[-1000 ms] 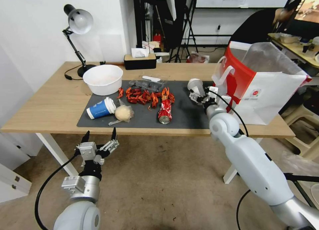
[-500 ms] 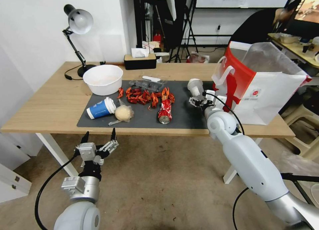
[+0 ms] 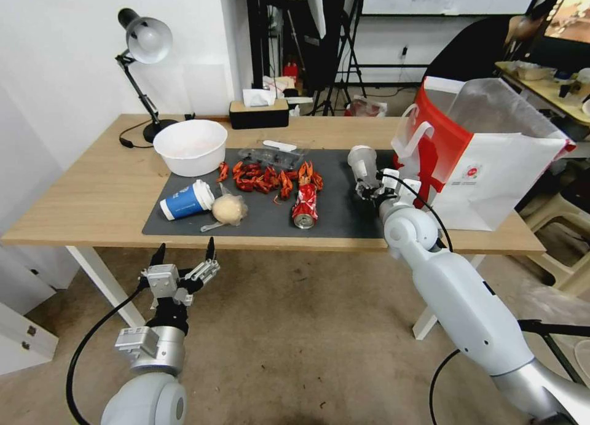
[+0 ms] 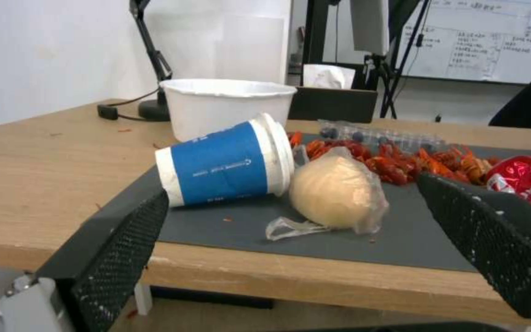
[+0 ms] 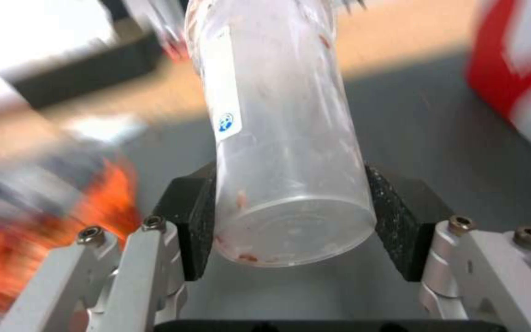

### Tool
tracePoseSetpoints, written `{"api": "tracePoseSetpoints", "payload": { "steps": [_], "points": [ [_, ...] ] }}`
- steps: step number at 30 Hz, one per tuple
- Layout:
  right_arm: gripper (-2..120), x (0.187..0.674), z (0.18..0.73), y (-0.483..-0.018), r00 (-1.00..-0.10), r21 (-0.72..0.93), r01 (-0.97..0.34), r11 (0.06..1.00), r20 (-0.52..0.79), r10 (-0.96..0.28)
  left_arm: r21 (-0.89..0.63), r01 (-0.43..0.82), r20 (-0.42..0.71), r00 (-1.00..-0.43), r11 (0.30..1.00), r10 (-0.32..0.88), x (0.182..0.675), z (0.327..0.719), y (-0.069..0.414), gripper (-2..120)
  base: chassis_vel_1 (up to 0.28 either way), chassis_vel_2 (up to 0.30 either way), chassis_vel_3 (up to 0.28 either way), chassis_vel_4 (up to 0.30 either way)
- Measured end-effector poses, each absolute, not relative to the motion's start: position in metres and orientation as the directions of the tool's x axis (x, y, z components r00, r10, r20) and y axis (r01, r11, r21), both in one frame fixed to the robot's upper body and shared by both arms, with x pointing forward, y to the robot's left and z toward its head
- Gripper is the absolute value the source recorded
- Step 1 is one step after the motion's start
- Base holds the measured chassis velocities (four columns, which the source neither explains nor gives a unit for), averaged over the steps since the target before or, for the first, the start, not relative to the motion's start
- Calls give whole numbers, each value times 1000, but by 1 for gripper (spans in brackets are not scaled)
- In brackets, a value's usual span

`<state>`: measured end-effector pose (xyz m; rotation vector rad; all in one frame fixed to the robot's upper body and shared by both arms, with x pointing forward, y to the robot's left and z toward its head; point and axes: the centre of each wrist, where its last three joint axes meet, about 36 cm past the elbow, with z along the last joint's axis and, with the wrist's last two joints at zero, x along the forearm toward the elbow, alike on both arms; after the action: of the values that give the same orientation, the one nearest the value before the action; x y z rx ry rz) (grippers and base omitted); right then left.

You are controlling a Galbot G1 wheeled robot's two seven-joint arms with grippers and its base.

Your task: Pick up the trash from the table and place it into the takeout bag.

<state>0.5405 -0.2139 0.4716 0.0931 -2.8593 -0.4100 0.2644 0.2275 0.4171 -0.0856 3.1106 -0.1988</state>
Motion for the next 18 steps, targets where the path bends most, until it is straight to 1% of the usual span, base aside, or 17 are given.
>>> {"api": "tracePoseSetpoints", "payload": {
  "steps": [1, 2, 4, 5, 9, 10, 12, 13, 14, 16, 17, 18],
  "points": [
    [52, 541, 472, -214, -966, 284, -27, 958, 237, -98, -128, -53, -20, -998, 990, -56, 264, 417, 227, 100, 0, 0, 0, 0],
    [52, 538, 474, -214, -973, 305, -55, 951, 198, -120, -128, -53, -20, -998, 990, -56, 264, 417, 228, 100, 0, 0, 0, 0],
    [52, 529, 486, -215, -978, 360, -167, 918, 60, -201, -127, -53, -21, -998, 990, -56, 265, 417, 227, 100, 0, 0, 0, 0],
    [52, 529, 486, -215, -978, 360, -167, 918, 60, -201, -127, -53, -21, -998, 990, -56, 265, 417, 227, 100, 0, 0, 0, 0],
    [52, 509, 522, -222, -960, 364, -280, 888, -108, -258, -121, -54, -17, -998, 991, -56, 265, 416, 227, 100, 0, 0, 0, 0],
    [52, 509, 522, -222, -960, 364, -280, 888, -108, -258, -121, -54, -17, -998, 991, -56, 265, 416, 227, 100, 0, 0, 0, 0],
    [52, 498, 549, -233, -956, 338, -283, 898, -170, -237, -118, -54, -15, -998, 992, -56, 265, 415, 227, 100, 0, 0, 0, 0],
    [52, 498, 549, -233, -956, 338, -283, 898, -170, -237, -118, -54, -15, -998, 992, -56, 265, 415, 227, 100, 0, 0, 0, 0],
    [52, 492, 563, -240, -957, 319, -270, 909, -192, -217, -117, -53, -15, -998, 992, -56, 265, 414, 227, 100, 0, 0, 0, 0],
    [52, 484, 583, -254, -965, 277, -216, 936, -209, -160, -115, -52, -16, -998, 992, -55, 265, 413, 227, 100, 0, 0, 0, 0],
    [52, 477, 599, -265, -970, 243, -155, 958, -220, -101, -113, -51, -17, -998, 992, -53, 265, 413, 226, 100, 0, 0, 0, 0],
    [52, 477, 599, -265, -970, 243, -155, 958, -220, -101, -113, -51, -17, -998, 992, -53, 265, 413, 226, 100, 0, 0, 0, 0]
  ]
}}
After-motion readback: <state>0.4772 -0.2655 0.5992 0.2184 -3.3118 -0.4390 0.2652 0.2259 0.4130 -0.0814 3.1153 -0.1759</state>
